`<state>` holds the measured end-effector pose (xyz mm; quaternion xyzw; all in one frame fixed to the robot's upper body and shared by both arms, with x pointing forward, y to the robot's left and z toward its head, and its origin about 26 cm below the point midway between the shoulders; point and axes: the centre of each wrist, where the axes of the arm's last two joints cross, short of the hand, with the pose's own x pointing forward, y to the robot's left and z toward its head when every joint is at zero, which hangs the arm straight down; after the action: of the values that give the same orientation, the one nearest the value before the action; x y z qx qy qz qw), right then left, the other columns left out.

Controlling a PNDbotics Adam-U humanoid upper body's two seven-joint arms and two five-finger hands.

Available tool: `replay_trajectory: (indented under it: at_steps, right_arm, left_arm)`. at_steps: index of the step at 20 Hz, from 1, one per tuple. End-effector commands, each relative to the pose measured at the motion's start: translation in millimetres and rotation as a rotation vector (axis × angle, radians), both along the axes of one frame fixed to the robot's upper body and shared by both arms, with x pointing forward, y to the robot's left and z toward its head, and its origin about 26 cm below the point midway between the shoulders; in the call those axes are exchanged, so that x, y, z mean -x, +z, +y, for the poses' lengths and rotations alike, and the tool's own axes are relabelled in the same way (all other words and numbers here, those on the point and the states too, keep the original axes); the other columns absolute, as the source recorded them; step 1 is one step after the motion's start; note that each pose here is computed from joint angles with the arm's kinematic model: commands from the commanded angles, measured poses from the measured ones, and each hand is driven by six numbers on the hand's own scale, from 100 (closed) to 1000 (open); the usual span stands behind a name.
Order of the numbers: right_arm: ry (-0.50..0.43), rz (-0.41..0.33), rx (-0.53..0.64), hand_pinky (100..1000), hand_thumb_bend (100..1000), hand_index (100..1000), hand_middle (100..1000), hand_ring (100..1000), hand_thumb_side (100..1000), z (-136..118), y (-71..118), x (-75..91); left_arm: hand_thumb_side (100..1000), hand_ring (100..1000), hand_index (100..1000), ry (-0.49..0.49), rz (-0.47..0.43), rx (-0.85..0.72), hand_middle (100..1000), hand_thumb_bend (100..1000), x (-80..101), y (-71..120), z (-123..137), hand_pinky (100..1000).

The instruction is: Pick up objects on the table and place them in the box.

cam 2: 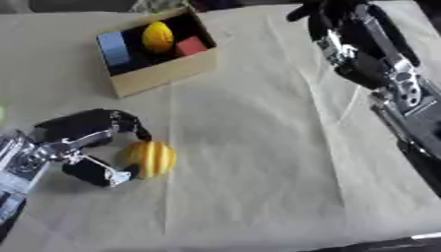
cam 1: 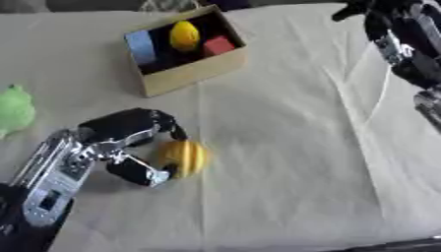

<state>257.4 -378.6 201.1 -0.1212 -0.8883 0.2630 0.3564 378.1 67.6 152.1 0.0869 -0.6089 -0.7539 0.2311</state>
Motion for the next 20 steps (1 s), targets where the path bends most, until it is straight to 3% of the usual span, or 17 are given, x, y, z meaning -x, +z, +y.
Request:
replay_trajectory:
  at_steps: [1, 7, 10, 13, 14, 17, 20]
  right_arm:
    - [0.017, -0.02, 0.01, 977, 100, 887, 768, 727, 632, 0.8, 9.3, 1.1]
    - [0.026, -0.017, 0.009, 978, 100, 888, 768, 725, 633, 1.8, 8.4, 0.7]
    - [0.024, -0.009, 0.008, 980, 100, 888, 767, 724, 636, 2.4, 6.5, 0.8]
    - [0.018, 0.0, 0.002, 982, 100, 890, 767, 724, 638, 2.6, 4.9, 1.1]
    - [0.017, 0.0, 0.0, 982, 100, 891, 767, 724, 638, 2.6, 4.6, 1.2]
    - [0.015, 0.005, -0.001, 985, 100, 894, 764, 725, 638, 2.7, 2.7, 1.7]
    - [0.009, 0.015, -0.002, 987, 100, 896, 763, 727, 638, 2.4, 0.1, 2.6]
  left_arm:
    - [216, 842, 797, 0.007, -0.033, -0.014, 681, 328, -2.9, 0.4, -0.7, 947]
    - [248, 839, 803, 0.015, -0.033, -0.051, 677, 326, -7.2, -15.0, -2.7, 944]
    - [203, 818, 756, 0.02, -0.029, -0.049, 646, 253, -8.2, -18.8, -3.0, 917]
    - [100, 781, 690, 0.026, -0.026, -0.04, 599, 165, -8.3, -21.4, -3.3, 864]
    - [118, 764, 662, 0.027, -0.024, -0.036, 575, 101, -8.3, -22.1, -3.3, 837]
    - [191, 721, 604, 0.014, -0.016, -0.004, 528, 100, -6.7, -18.0, -2.8, 778]
    - [243, 708, 590, -0.023, -0.028, 0.06, 515, 100, -0.3, 0.2, 0.2, 766]
